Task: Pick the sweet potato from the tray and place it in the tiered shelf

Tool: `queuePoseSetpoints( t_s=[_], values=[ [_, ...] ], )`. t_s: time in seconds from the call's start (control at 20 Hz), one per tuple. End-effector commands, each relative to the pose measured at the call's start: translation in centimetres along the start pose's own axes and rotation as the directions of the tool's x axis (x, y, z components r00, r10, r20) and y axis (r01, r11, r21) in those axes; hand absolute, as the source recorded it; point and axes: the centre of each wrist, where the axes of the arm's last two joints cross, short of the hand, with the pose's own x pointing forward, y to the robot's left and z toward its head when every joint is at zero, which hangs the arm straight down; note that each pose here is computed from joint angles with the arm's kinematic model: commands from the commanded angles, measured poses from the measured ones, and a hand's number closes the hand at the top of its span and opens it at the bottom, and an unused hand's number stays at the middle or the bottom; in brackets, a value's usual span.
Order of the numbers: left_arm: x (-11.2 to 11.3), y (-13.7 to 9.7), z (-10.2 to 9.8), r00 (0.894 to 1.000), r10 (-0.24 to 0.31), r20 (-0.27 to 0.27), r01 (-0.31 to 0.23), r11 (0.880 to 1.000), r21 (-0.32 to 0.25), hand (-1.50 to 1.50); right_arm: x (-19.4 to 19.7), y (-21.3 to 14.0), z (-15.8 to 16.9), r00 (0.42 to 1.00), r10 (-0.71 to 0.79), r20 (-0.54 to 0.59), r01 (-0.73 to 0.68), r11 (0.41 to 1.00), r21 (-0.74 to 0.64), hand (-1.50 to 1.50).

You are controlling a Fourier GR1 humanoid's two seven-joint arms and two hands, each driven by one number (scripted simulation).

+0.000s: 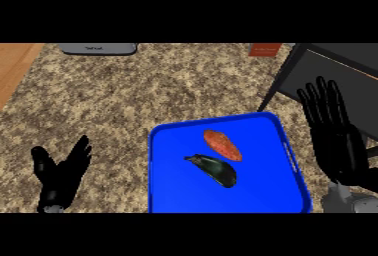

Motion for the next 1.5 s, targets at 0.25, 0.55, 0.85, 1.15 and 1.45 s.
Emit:
queuePoseSetpoints(
  t_s=[0.25, 0.55, 0.85, 1.15, 1.45],
  values=[
    [3.9, -1.1, -1.4, 0.984, -0.116, 0.137, 0.125, 0.990, -0.060, 0.00, 2.3, -4.8, -8.9, 0.946, 0.321, -0.047, -0.274, 0.868, 0.415, 1.50],
    [4.7, -3.3, -2.3, 0.989, -0.096, 0.110, 0.109, 0.986, -0.127, 0.00, -2.1, -8.8, -8.9, 0.787, 0.525, -0.324, -0.360, 0.818, 0.450, -1.50],
    [3.9, -3.5, -2.6, 0.992, -0.085, 0.090, 0.098, 0.984, -0.149, 0.00, -1.1, -10.3, -11.0, 0.822, 0.524, -0.223, -0.254, 0.688, 0.680, -1.50],
    [4.5, -0.9, -3.1, 0.994, -0.084, 0.065, 0.090, 0.991, -0.095, 0.00, 0.8, -8.5, -15.5, 0.793, 0.575, -0.199, -0.181, 0.535, 0.825, -1.50],
    [2.1, 0.0, -3.0, 0.996, -0.085, 0.042, 0.087, 0.995, -0.057, 0.00, 2.2, -2.9, -18.0, 0.690, 0.715, -0.114, -0.233, 0.369, 0.900, -1.50]
  ],
)
